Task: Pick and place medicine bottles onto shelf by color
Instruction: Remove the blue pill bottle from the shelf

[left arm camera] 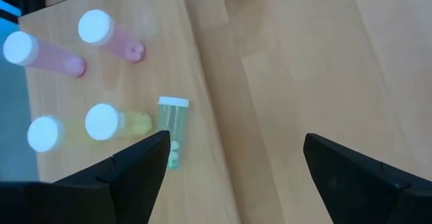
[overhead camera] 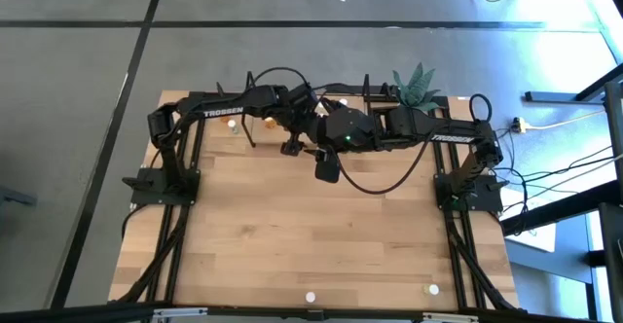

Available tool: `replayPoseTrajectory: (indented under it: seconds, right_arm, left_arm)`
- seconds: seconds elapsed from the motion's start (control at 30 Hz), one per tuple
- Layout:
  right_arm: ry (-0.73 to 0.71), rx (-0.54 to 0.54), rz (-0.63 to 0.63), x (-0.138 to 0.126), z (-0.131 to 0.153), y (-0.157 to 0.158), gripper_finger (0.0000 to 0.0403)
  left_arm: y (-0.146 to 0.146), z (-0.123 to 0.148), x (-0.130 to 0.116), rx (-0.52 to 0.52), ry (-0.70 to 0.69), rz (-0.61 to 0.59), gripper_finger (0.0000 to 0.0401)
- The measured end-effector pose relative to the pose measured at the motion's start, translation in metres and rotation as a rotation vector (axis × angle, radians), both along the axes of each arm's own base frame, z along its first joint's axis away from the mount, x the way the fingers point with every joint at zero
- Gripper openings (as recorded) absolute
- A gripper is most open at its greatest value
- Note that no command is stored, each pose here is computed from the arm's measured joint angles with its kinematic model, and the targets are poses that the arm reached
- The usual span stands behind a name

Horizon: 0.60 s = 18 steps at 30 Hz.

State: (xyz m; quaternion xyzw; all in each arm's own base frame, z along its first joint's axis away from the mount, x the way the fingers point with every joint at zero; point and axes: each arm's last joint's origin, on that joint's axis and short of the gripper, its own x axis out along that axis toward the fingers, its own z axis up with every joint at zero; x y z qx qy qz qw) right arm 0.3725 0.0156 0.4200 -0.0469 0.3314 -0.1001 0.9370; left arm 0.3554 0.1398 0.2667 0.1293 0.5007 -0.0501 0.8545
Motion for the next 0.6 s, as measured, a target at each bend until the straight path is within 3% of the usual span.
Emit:
replayPoseTrajectory:
  seconds: [0.2, 0.3, 0.6]
  right_arm:
    - [-0.038, 0.001, 0.001, 0.002, 0.003, 0.000, 0.0213]
    - [-0.063, 0.076, -0.048, 0.003, 0.003, 0.000, 0.0213]
    - [0.240, 0.241, -0.240, -0.022, -0.020, 0.000, 0.0213]
  left_arm:
    - [0.003, 0.000, -0.002, -0.005, 0.002, 0.010, 0.0334]
    - [0.004, 0.000, -0.002, -0.005, 0.002, 0.012, 0.0334]
    - [0.003, 0.000, -0.001, -0.004, -0.004, 0.013, 0.0334]
